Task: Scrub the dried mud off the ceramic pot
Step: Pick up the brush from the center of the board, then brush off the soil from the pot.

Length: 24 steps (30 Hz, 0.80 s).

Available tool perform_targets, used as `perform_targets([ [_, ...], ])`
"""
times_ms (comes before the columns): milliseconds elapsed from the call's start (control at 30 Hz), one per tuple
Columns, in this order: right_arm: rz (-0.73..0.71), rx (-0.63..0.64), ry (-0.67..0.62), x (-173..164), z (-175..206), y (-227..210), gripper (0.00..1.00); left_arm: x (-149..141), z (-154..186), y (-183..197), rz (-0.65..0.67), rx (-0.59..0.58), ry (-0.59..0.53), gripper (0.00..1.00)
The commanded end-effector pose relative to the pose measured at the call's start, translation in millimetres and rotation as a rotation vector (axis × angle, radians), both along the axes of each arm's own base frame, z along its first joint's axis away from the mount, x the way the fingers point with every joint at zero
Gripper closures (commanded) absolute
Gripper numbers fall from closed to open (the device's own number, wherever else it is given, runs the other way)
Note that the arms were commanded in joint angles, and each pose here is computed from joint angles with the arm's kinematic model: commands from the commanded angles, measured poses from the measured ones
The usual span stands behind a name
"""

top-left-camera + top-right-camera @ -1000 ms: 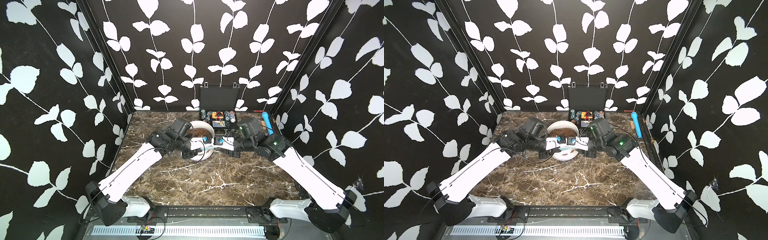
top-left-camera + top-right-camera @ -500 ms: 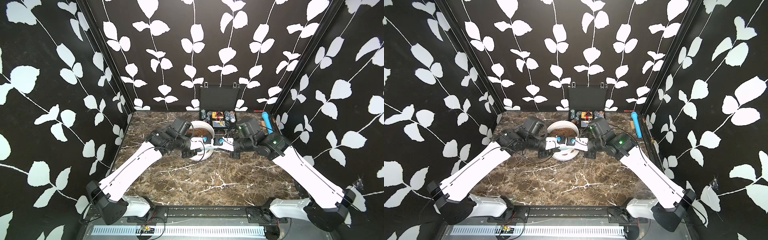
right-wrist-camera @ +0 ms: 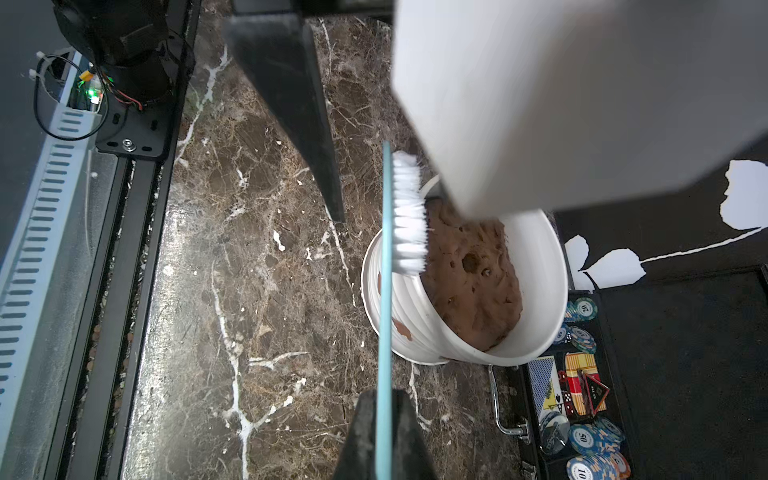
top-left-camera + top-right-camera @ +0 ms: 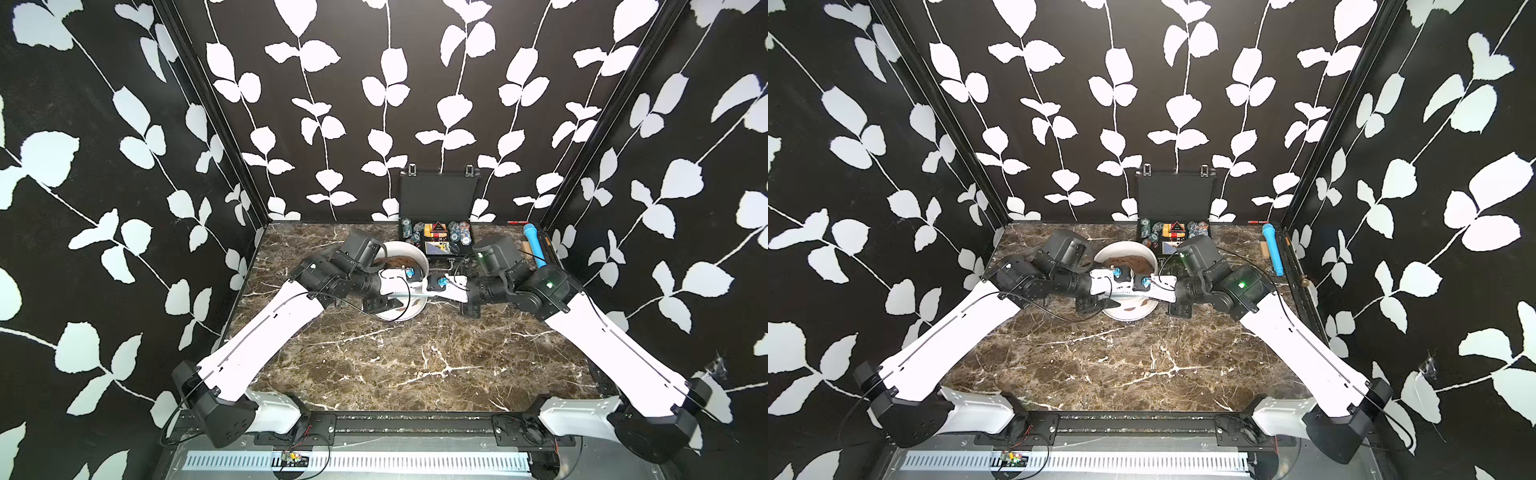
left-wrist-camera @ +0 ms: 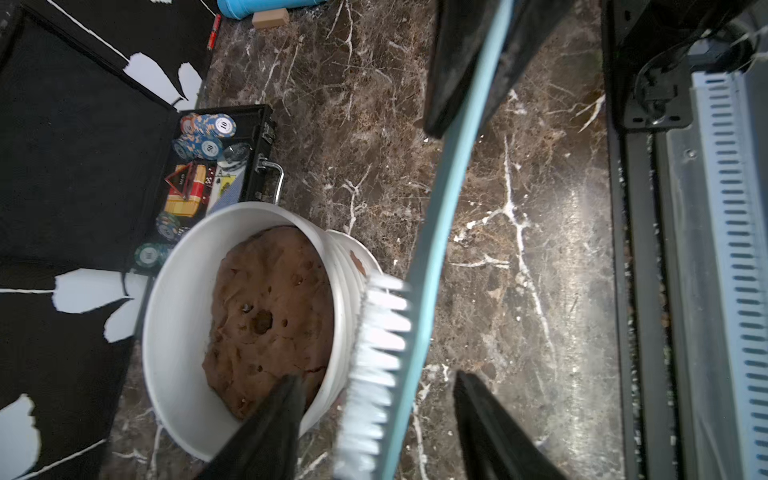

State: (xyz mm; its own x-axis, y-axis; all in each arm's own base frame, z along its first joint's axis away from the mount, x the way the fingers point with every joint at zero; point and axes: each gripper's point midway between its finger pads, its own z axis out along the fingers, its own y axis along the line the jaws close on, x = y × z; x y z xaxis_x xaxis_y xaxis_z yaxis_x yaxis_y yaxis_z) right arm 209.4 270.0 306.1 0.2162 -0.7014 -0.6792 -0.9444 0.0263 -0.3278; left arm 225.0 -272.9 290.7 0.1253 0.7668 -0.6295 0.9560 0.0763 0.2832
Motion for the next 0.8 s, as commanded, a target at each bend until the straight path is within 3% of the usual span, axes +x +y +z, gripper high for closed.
perform_targets([
  [0, -0.027, 0.034, -0.001, 0, 4, 1, 1.0, 11, 20, 4, 0.09, -0.066, -0.036, 0.26],
  [67, -0.063, 0.041, 0.001, 2, -2, -2, 1.0, 24, 29, 12, 0.179, -0.142, -0.035, 0.21],
  [233, -0.157, 0.15, 0.007, 8, -9, -11, 1.0, 59, 36, 48, 0.501, -0.372, 0.136, 0.18],
  [300, -0.163, 0.176, 0.03, 5, -16, -10, 1.0, 70, 21, 59, 0.632, -0.393, 0.179, 0.16],
  [433, -0.166, 0.218, 0.088, -1, -38, -6, 1.0, 99, -17, 96, 1.03, -0.419, 0.264, 0.17],
  [533, -0.154, 0.261, 0.139, -5, -50, 0, 1.0, 115, -35, 125, 1.29, -0.441, 0.263, 0.17],
  [633, -0.165, 0.288, 0.16, -2, -60, 8, 1.0, 129, -38, 131, 1.434, -0.497, 0.298, 0.2],
  [767, -0.191, 0.307, 0.153, 6, -71, 18, 1.0, 147, -48, 121, 1.504, -0.511, 0.361, 0.25],
])
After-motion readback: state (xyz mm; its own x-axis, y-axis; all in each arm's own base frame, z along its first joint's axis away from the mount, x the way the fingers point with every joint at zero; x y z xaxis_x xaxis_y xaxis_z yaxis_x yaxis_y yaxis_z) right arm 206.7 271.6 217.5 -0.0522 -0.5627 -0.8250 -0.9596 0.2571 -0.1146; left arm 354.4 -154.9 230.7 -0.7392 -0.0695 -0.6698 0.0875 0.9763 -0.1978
